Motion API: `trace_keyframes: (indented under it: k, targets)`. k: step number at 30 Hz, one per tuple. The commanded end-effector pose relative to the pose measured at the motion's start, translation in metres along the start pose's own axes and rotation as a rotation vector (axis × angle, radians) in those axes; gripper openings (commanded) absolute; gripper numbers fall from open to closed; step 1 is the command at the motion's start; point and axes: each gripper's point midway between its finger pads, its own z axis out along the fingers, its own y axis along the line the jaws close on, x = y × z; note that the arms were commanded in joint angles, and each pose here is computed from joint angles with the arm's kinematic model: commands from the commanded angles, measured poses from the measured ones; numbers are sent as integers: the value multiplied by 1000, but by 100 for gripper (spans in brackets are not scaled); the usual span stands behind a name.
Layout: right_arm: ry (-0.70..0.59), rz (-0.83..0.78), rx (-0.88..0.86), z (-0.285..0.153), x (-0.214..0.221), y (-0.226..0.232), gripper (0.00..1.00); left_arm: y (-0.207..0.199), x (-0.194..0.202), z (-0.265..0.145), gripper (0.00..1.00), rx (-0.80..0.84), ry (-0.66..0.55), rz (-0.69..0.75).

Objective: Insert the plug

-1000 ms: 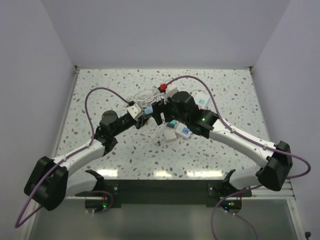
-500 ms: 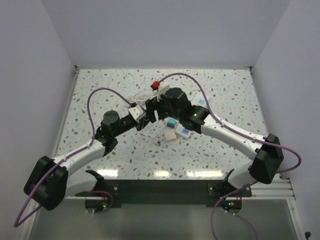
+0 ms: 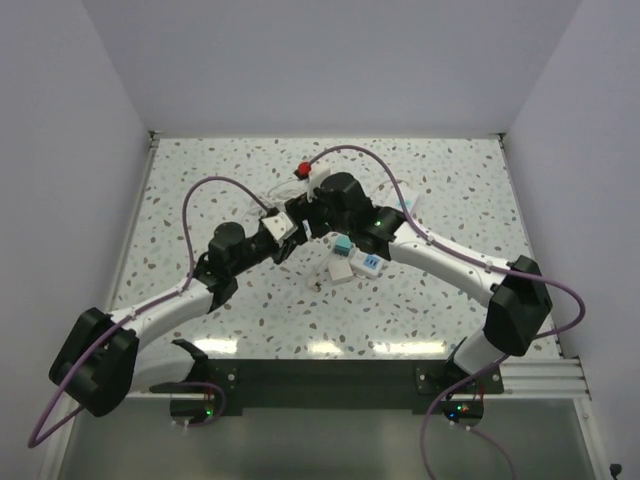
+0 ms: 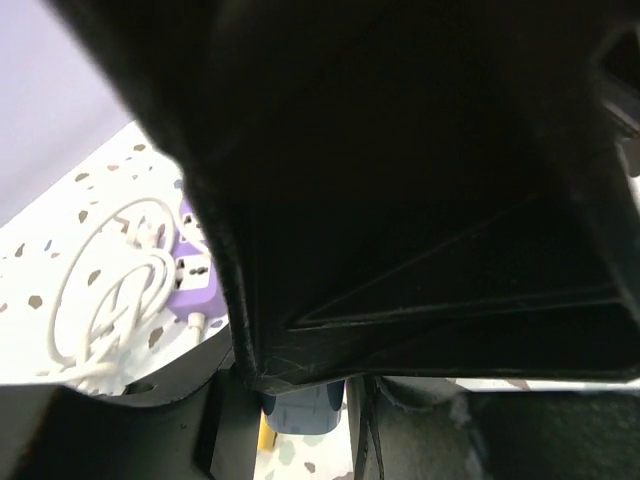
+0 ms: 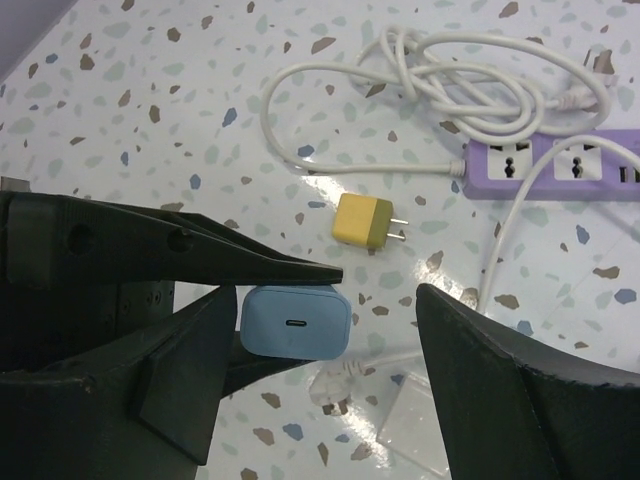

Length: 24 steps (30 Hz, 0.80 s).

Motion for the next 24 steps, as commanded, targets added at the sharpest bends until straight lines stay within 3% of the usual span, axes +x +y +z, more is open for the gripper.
trace_keyframes:
  k: [1, 5, 12, 13, 16, 18, 19, 23, 24]
  targets:
    - [33, 13, -133, 10, 8, 35, 77, 3, -48, 9, 0, -18, -128, 79]
    - [74, 4, -95, 14, 20, 28, 72, 3, -48, 10, 0, -32, -123, 91]
    - [109, -10, -31, 14, 31, 14, 39, 3, -47, 9, 0, -45, -131, 95]
    - [115, -11, -30, 15, 33, 15, 30, 3, -49, 9, 0, -48, -136, 95]
    - [125, -16, -11, 18, 35, 11, 15, 4, -50, 9, 0, -54, -143, 89]
    - [124, -19, -8, 18, 34, 11, 6, 4, -50, 9, 7, -54, -144, 83]
    - [123, -19, -3, 18, 33, 10, 3, 4, -50, 8, 6, -55, -144, 83]
    - [118, -22, 22, 14, 32, 5, 5, 5, -51, 6, 0, -66, -157, 83]
    - [116, -21, 42, 12, 32, 1, 15, 4, -53, 5, 0, -66, -163, 87]
